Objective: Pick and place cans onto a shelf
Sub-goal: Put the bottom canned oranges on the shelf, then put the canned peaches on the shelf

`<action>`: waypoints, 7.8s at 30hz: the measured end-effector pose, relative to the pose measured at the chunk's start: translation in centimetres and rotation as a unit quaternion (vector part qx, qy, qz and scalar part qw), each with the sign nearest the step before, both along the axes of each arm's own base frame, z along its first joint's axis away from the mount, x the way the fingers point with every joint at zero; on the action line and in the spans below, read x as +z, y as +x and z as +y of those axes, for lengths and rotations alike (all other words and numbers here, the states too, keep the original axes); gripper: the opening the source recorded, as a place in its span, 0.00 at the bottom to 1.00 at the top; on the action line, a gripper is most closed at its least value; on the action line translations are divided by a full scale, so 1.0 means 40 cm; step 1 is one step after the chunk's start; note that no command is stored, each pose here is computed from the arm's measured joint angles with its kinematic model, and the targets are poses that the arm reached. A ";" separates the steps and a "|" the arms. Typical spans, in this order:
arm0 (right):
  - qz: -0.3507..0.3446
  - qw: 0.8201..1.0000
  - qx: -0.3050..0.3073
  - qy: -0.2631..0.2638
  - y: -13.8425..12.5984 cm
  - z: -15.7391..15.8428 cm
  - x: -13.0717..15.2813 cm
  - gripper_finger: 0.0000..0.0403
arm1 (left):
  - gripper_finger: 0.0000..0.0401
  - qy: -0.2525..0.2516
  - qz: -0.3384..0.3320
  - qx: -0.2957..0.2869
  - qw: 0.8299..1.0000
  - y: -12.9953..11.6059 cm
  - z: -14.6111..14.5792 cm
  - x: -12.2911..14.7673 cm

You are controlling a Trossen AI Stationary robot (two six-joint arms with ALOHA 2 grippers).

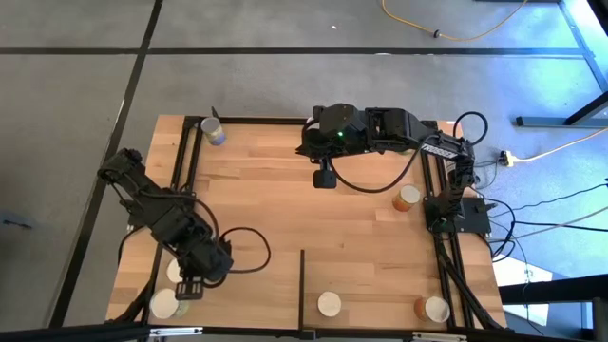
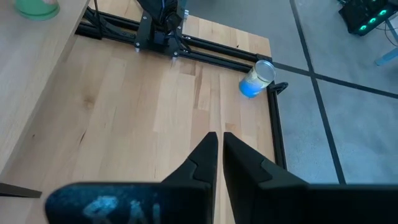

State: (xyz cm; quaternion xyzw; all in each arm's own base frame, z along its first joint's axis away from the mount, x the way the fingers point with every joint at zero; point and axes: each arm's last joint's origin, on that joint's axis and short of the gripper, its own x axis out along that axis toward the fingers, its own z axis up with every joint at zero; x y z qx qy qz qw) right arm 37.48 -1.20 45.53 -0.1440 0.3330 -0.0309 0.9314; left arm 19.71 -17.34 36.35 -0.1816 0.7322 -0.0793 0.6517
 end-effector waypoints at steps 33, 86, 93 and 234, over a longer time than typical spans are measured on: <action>0.068 0.997 -0.037 0.016 -0.089 -0.044 0.011 0.07 | 0.00 0.210 -0.359 0.107 0.903 -0.193 0.232 0.175; -0.079 0.932 -0.342 0.095 -0.211 -0.102 -0.054 0.07 | 0.14 0.337 -0.541 0.370 0.676 -0.483 0.508 0.103; -0.079 0.922 -0.357 0.128 -0.219 -0.152 -0.057 0.07 | 0.13 0.374 -0.555 0.392 0.632 -0.522 0.536 0.110; 0.020 0.985 -0.064 0.160 -0.099 -0.227 -0.161 0.07 | 0.13 0.316 -0.094 0.503 0.799 -0.224 0.826 -0.221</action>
